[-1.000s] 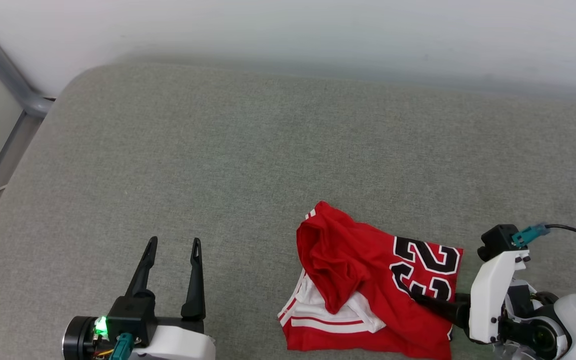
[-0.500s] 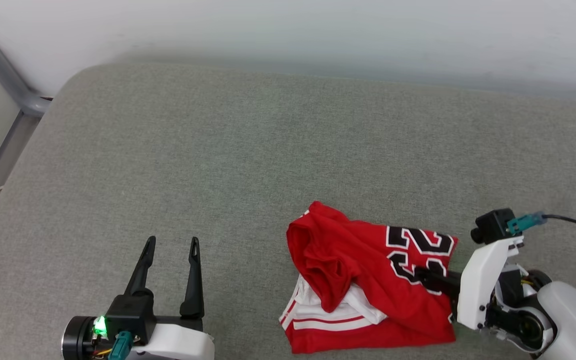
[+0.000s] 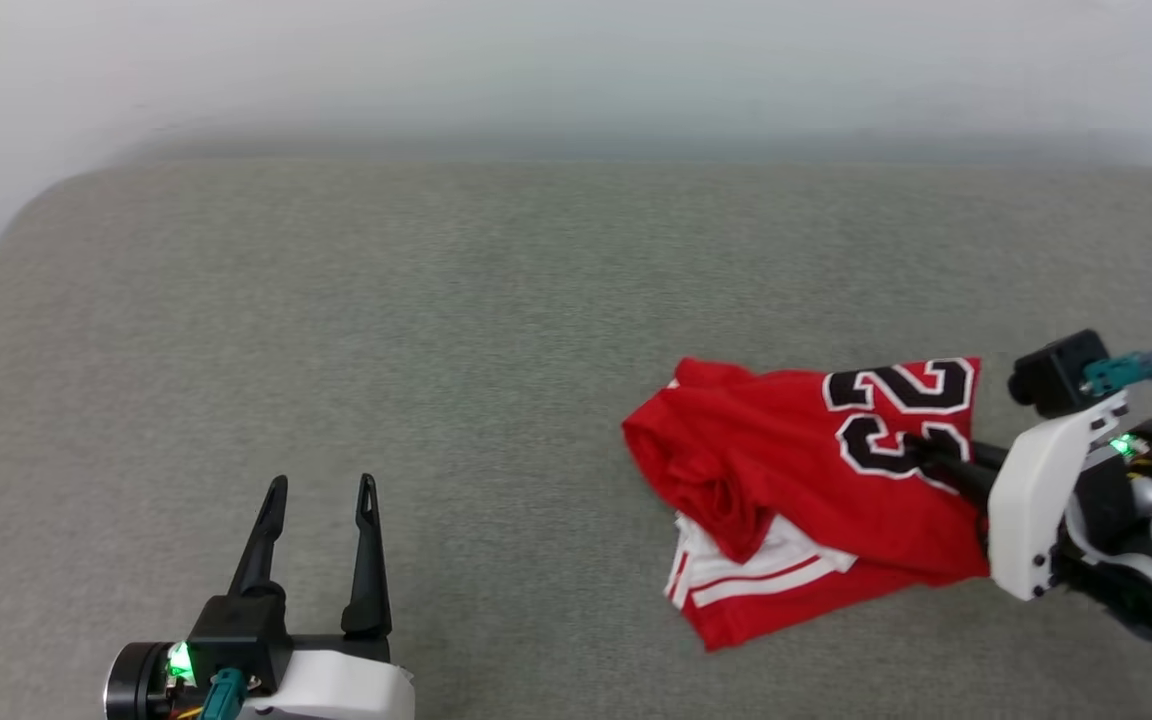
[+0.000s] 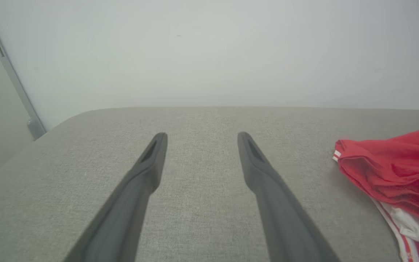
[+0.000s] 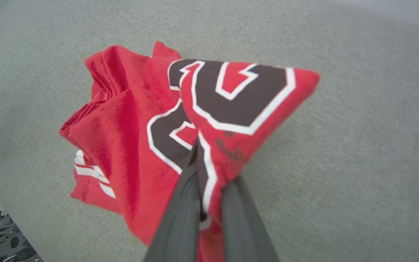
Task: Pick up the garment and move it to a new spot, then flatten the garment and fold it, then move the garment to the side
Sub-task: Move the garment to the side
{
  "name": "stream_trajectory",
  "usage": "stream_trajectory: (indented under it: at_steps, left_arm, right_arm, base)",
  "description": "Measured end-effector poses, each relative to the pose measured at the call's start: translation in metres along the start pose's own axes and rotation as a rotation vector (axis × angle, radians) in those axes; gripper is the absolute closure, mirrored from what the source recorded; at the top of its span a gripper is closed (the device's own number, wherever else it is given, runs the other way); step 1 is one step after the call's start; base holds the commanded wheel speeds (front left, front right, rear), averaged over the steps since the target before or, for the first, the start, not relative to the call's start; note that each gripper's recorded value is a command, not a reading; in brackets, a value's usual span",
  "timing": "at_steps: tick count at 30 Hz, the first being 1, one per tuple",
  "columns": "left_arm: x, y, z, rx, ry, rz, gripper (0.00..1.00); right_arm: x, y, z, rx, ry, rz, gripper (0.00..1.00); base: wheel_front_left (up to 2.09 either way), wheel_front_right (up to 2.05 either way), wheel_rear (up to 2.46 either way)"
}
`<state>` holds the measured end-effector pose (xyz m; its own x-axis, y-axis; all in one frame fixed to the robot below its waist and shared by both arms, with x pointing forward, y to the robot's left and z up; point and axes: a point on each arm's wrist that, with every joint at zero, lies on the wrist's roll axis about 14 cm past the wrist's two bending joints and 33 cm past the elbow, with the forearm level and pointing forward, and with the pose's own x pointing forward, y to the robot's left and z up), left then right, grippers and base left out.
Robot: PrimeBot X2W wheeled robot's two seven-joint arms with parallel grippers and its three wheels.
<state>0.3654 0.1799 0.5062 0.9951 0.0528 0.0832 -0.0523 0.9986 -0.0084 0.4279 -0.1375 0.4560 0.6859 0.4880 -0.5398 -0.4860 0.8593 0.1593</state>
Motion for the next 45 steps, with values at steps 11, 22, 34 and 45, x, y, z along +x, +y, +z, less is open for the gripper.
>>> stream_trajectory:
  at_steps: [11, 22, 34, 45]
  left_arm:
    - [0.028, -0.043, -0.008, -0.029, 0.005, -0.124, 0.00]
    - [0.051, -0.060, -0.027, -0.034, 0.033, -0.174, 0.00]
    - [0.079, -0.061, -0.050, -0.031, 0.057, -0.181, 0.00]
    - [0.092, -0.055, -0.069, -0.022, 0.081, -0.168, 0.00]
  right_arm:
    - [-0.050, -0.072, 0.006, -0.070, -0.021, -0.211, 1.00]
    - [-0.090, -0.161, -0.009, -0.101, 0.096, -0.438, 1.00]
    - [-0.124, -0.261, -0.029, -0.069, 0.251, -0.707, 1.00]
    - [-0.132, -0.311, -0.038, -0.038, 0.263, -0.874, 1.00]
  base:
    - [0.00, 0.00, 0.00]
    - [0.00, 0.00, 0.00]
    - [0.00, 0.00, 0.00]
    - [0.00, 0.00, 0.00]
